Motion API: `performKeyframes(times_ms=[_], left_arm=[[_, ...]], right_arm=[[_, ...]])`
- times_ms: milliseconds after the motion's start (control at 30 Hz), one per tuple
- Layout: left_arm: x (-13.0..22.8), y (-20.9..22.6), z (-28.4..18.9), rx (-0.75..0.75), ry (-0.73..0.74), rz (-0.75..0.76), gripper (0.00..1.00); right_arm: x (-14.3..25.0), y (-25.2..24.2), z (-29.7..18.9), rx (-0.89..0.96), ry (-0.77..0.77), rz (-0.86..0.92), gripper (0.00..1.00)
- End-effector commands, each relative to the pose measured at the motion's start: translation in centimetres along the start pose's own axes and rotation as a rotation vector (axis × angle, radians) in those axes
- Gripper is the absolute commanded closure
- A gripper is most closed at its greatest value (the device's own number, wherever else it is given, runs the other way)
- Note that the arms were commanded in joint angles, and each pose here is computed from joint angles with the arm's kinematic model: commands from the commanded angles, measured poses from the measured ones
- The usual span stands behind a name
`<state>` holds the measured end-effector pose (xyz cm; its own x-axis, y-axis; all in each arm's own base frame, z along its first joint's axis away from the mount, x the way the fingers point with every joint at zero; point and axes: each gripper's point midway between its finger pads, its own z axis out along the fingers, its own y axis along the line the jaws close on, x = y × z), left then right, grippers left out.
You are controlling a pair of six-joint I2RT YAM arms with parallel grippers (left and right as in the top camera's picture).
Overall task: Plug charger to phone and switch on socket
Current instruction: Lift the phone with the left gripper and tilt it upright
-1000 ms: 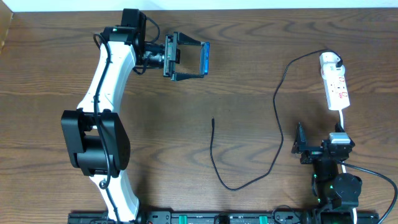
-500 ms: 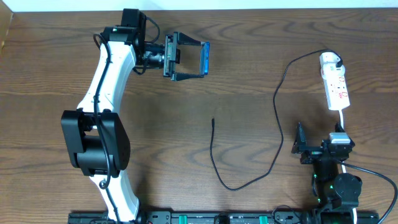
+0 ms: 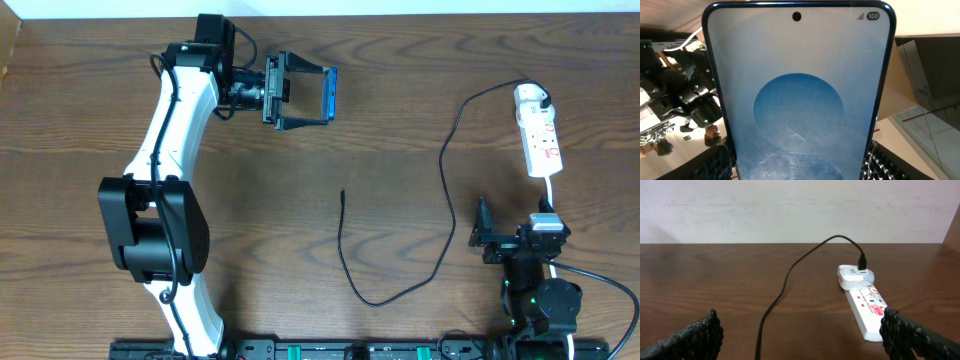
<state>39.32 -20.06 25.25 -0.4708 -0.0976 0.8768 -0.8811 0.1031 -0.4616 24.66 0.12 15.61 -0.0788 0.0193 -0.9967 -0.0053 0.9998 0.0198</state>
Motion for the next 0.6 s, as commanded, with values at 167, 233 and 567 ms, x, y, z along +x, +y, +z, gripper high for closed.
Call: performKeyframes(times_ms=[167,233,567], left_arm=[[2.43,-0.74,-0.33,0.018,0.041,0.038,0.93],[2.43,-0.74,-0.33,0.018,0.041,0.037,0.93],[2.43,-0.74,-0.33,0.018,0.041,0.038,0.93]], right_arm=[[0.04,0.29,-0.03,-0.01,0.0,0.013,0.01],[0.04,0.29,-0.03,-0.01,0.0,0.013,0.01],[0.04,0.29,-0.03,-0.01,0.0,0.013,0.01]])
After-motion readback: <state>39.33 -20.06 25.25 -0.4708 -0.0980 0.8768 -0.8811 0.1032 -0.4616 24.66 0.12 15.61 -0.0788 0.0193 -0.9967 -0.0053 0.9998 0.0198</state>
